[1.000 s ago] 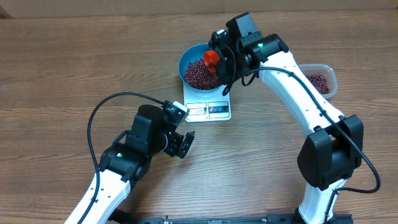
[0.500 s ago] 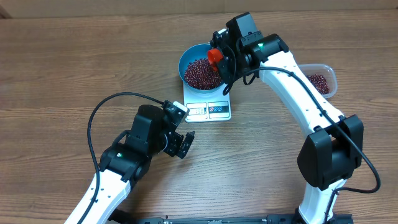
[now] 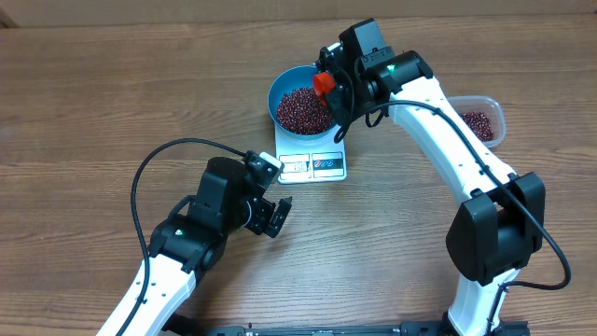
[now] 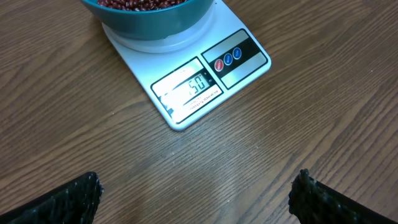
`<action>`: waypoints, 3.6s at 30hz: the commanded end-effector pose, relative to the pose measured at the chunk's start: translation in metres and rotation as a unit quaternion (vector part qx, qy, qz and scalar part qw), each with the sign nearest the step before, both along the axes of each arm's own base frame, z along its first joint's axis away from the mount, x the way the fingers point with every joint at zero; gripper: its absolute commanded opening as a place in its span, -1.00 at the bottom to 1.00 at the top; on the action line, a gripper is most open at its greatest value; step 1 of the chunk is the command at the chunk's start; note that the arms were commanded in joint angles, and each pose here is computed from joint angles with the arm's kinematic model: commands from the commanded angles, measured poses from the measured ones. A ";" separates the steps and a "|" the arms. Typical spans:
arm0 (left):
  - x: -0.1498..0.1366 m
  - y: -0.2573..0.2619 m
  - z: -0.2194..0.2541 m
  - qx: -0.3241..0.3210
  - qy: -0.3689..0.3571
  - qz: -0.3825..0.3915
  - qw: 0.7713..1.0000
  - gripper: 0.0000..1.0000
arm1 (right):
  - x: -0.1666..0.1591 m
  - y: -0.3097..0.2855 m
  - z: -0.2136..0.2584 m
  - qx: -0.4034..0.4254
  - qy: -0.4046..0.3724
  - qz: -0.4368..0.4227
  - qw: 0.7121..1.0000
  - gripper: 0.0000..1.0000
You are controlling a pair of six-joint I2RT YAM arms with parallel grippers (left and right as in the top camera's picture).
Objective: Scoop item into bowl and weigh 150g on scale
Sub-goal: 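Hold the scoop over the bowl and shake small amounts of beans in, then carry the scoop with the right gripper back over the bean tub, then lower the red scoop into the tub and release it from the right gripper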
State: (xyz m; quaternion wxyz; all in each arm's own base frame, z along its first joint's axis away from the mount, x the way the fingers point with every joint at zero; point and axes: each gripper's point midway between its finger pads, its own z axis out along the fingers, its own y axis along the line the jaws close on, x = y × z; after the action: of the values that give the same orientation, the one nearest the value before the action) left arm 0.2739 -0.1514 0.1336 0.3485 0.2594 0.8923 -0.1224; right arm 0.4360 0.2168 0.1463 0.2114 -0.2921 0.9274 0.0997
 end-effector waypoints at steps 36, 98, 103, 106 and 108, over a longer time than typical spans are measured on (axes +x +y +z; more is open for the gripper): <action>0.001 0.002 -0.003 0.001 0.004 0.007 1.000 0.99 | -0.018 -0.040 0.119 0.318 0.025 0.054 0.946 -0.93; 0.001 0.002 -0.003 0.001 0.004 0.007 1.000 0.99 | -0.047 -0.239 0.032 0.033 0.091 -0.441 0.892 -0.93; 0.001 0.002 -0.003 0.001 0.004 0.007 1.000 0.99 | -0.047 -0.254 0.034 0.088 0.109 -0.502 0.853 -0.92; 0.001 0.002 -0.003 0.001 0.004 0.007 1.000 0.99 | -0.046 -0.256 0.033 0.145 0.130 -0.509 0.838 -0.92; 0.001 0.002 -0.003 0.001 0.004 0.007 1.000 0.99 | -0.044 -0.254 0.030 0.184 0.141 -0.503 0.832 -0.93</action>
State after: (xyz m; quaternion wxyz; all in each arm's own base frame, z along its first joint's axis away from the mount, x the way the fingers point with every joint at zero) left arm 0.2739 -0.1514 0.1336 0.3486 0.2593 0.8924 -0.1222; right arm 0.3926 -0.0499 0.1728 0.1550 0.2557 0.9481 0.1079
